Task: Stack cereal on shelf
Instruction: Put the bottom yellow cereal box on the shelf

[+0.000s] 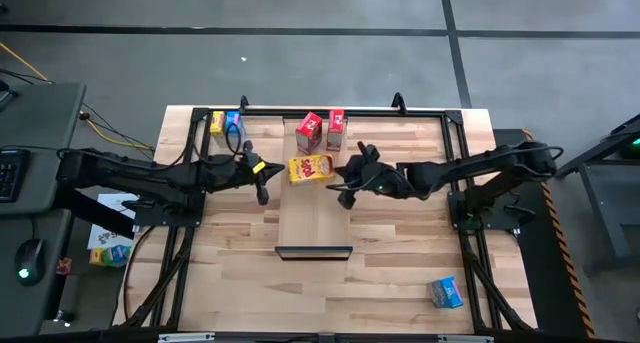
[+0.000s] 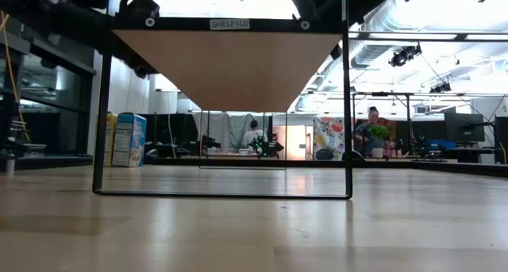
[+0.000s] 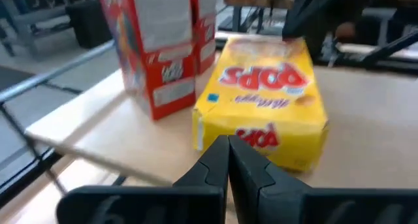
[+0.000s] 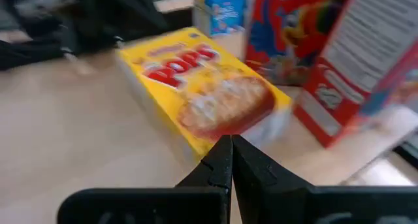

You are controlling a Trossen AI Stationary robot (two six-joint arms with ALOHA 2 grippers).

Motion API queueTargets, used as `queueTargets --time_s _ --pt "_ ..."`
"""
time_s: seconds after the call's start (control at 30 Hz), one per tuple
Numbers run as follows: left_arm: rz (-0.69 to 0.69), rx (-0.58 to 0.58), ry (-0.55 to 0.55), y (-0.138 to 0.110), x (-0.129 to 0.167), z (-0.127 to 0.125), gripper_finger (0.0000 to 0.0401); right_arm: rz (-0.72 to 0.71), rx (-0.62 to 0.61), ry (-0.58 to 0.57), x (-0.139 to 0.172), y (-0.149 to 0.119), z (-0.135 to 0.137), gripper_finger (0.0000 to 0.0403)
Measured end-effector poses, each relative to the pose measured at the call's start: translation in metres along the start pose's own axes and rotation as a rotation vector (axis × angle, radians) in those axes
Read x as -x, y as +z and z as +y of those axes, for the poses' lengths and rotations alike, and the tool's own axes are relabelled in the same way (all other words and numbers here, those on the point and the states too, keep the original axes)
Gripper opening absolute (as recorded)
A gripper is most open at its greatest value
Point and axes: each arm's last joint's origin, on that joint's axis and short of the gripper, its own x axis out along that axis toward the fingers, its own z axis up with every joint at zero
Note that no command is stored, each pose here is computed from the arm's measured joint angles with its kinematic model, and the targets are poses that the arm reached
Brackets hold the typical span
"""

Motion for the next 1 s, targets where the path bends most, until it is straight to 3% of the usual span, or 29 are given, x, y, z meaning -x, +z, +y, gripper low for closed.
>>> queueTargets --time_s 0.17,0.33,0.47,0.73,1.0 --pt "0.028 -0.006 0.012 -0.003 0.0 0.001 0.0 -0.078 0.002 -0.011 0.004 0.01 -0.001 0.0" --pt "0.027 0.021 0.001 -0.001 -0.001 0.003 0.0 -0.128 -0.031 0.057 -0.002 0.016 -0.001 0.0" --pt "0.034 0.033 -0.039 -0.002 -0.002 0.003 0.0 -0.082 -0.02 0.042 -0.017 0.005 -0.002 0.0" --pt "0.075 0.042 -0.064 -0.008 -0.01 0.004 0.0 -0.092 -0.029 0.035 -0.018 0.007 -0.005 0.0" --pt "0.009 0.061 -0.085 -0.007 -0.022 0.003 0.0 -0.069 -0.031 0.035 -0.019 0.005 -0.005 0.0"
